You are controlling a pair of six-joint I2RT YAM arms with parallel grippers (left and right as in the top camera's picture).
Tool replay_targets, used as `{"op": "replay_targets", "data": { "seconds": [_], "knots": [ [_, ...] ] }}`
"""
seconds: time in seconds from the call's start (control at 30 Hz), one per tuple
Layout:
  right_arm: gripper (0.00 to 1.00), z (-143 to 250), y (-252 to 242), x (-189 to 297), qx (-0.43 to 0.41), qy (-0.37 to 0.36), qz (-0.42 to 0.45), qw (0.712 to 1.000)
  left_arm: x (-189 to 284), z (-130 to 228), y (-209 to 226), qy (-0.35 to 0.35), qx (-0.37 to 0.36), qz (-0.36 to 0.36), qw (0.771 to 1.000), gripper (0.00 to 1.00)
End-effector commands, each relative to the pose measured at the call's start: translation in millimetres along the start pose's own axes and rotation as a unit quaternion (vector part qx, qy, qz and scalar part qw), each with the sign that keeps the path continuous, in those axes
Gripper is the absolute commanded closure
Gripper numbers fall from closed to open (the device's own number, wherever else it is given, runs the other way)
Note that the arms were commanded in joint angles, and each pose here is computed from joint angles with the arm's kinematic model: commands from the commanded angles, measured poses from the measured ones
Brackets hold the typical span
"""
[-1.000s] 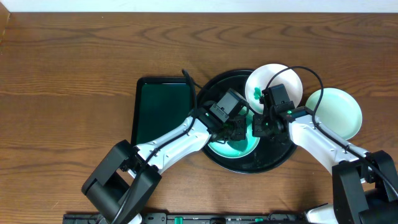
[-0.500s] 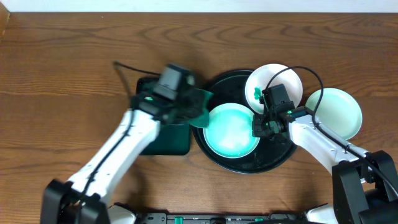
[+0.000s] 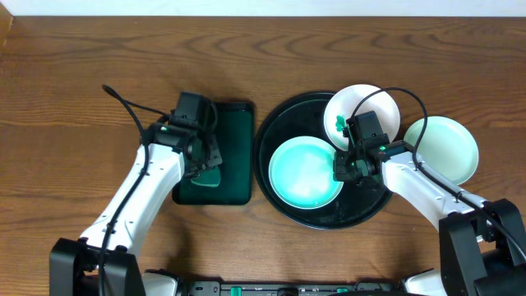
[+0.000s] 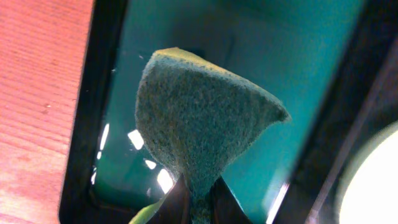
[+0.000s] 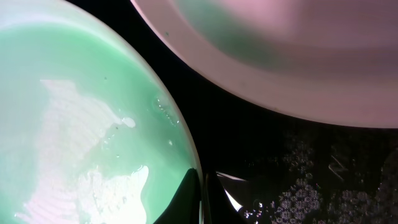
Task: Clean dirty plates on tray and stack at the side
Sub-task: 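Carry the sponge left back onto the dark green tray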
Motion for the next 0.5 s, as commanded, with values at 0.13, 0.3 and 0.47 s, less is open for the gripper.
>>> {"op": "replay_targets", "data": {
  "seconds": [0.13, 0.3, 0.47],
  "knots": [
    [0.99, 7, 3, -3, 0.002, 0.015, -0.009, 1.0, -24, 9, 11, -0.008, -0.008, -0.031, 0.999, 0.92],
    [0.99, 7, 3, -3, 0.001, 0.016, -0.009, 1.0, -30, 11, 14, -0.015, -0.008, -0.044, 0.999, 0.92],
    [0.99, 7, 3, -3, 0.002, 0.015, -0.009, 1.0, -29, 9, 20, -0.024, -0.008, -0.072, 0.997, 0.92]
  ]
}}
Point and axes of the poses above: each gripper's point midway between its finger pads, its own x axis back along the fingers, its own y axis along the line the jaws close on, z = x × y, the point moved 7 cm from there along x, back along the fingers, and after that the axes turned 11 degrees about -x, right-handed, at the moved point
